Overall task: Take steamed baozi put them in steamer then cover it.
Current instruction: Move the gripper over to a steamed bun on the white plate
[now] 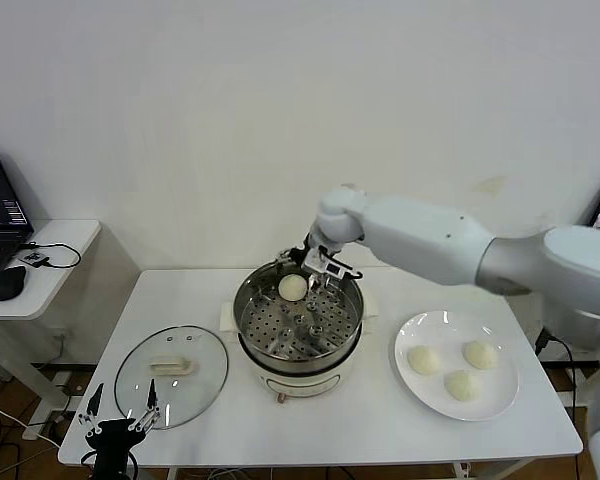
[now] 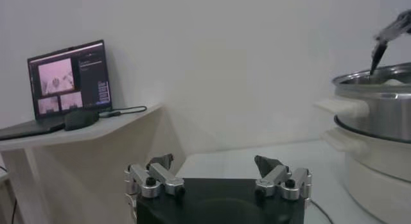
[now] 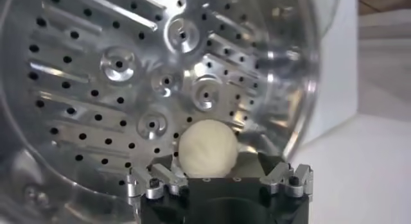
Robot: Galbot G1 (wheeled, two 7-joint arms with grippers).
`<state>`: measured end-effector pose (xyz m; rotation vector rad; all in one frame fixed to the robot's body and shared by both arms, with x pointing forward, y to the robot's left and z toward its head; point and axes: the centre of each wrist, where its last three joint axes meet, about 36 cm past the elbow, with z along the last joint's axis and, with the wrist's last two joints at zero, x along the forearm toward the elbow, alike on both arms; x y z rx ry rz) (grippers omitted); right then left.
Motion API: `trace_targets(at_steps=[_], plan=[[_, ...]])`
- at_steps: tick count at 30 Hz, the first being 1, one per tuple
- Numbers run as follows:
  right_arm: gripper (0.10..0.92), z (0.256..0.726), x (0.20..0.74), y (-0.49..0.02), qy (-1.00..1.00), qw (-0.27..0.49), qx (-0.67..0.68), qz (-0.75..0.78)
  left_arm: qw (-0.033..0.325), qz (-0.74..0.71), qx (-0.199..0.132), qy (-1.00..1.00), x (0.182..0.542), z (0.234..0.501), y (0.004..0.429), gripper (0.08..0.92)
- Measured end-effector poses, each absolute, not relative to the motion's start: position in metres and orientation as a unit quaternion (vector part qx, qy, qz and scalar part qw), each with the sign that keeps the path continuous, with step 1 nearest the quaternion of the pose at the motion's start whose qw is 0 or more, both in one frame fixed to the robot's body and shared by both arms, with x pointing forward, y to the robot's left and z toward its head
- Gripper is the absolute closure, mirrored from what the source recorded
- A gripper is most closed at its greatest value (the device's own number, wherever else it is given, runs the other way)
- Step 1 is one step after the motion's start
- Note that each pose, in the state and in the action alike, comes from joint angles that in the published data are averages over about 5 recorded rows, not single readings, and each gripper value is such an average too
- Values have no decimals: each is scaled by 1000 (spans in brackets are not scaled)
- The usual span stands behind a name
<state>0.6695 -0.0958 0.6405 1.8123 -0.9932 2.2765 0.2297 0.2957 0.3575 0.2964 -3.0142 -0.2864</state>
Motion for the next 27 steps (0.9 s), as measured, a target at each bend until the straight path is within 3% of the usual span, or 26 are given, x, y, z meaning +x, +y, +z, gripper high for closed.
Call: trace_targets(at_steps=[12,19,27], plan=[[200,672,620,-226,-469,179,536,679,47,-99,90,-990,239,362,304,177],[199,649,592,-297,-512,248,508,647,47,-105,89,-989,244,363,311,177],[200,602,571,-333,-532,296,496,619,46,-108,92,-989,248,367,316,177]])
